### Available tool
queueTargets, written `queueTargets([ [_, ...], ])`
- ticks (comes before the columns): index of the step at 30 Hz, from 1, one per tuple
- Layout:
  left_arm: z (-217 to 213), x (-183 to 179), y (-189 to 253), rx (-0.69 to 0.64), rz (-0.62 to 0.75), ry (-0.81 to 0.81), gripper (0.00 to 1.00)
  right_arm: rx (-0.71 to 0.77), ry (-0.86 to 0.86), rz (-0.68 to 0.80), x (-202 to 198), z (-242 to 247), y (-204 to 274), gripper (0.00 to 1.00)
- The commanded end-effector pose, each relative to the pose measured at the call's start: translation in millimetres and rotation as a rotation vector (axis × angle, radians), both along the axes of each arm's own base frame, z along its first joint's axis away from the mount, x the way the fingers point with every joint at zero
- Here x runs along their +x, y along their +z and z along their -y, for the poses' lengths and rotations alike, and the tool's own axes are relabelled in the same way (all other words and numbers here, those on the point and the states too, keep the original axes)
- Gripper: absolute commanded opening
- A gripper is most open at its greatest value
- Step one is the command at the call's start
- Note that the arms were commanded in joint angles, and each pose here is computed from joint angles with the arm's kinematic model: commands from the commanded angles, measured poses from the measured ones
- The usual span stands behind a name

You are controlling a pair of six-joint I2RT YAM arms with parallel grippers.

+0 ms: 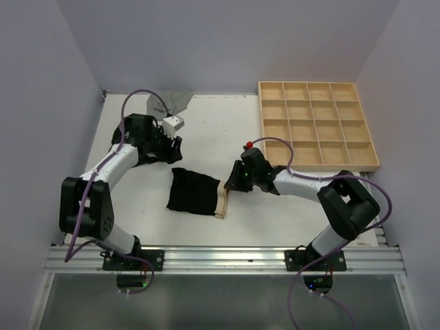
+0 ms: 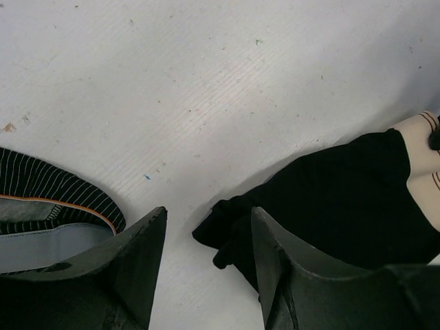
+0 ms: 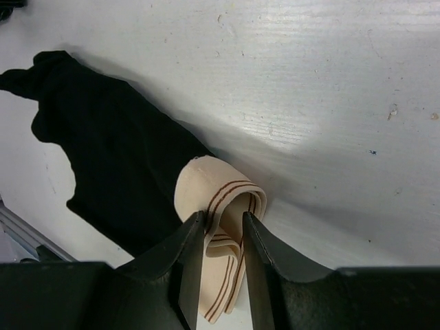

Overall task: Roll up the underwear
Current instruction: Fold the underwear

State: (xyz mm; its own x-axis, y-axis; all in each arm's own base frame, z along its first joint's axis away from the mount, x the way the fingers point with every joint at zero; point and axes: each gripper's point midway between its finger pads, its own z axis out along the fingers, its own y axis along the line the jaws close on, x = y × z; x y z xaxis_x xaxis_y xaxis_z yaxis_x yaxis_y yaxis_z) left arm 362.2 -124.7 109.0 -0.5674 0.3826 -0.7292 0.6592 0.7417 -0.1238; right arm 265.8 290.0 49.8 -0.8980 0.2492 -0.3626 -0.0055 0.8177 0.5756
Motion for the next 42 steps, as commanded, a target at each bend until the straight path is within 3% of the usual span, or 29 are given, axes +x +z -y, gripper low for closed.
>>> queueTargets([
  [1, 7, 4, 7, -0.032, 0.015, -0.034, 0.56, 0.058, -0.01, 0.001, 3, -11, -2, 0.32],
  [8, 5, -1, -18, -0.016, -0.064, -0.027, 0.54, 0.057, -0.017, -0.014, 0, -8, -13, 0.26],
  [18, 8, -21, -42, -0.021, -0.155, -0.074, 0.37, 0.056, -0.019, -0.009, -1, -7, -17, 0.09],
  [25, 11, -31, -38, -0.047, -0.154, -0.098, 0.47, 0.054, -0.018, -0.009, -2, -6, -19, 0.04],
  [30, 10, -33, -38, -0.044, -0.155, -0.099, 0.47, 0.056, -0.016, -0.009, -3, -6, -21, 0.0],
  [34, 5, -32, -47, -0.015, -0.164, -0.083, 0.34, 0.05, -0.021, -0.005, -3, -4, -22, 0.0],
  [35, 4, -32, -49, -0.008, -0.167, -0.077, 0.21, 0.047, -0.021, -0.005, -3, -3, -23, 0.0],
  [38, 0, -29, -50, -0.003, -0.161, -0.051, 0.0, 0.038, -0.028, 0.0, -3, 0, -25, 0.0],
  [42, -9, -24, -46, -0.007, -0.139, -0.007, 0.0, 0.02, -0.03, 0.003, -4, 6, -28, 0.0],
])
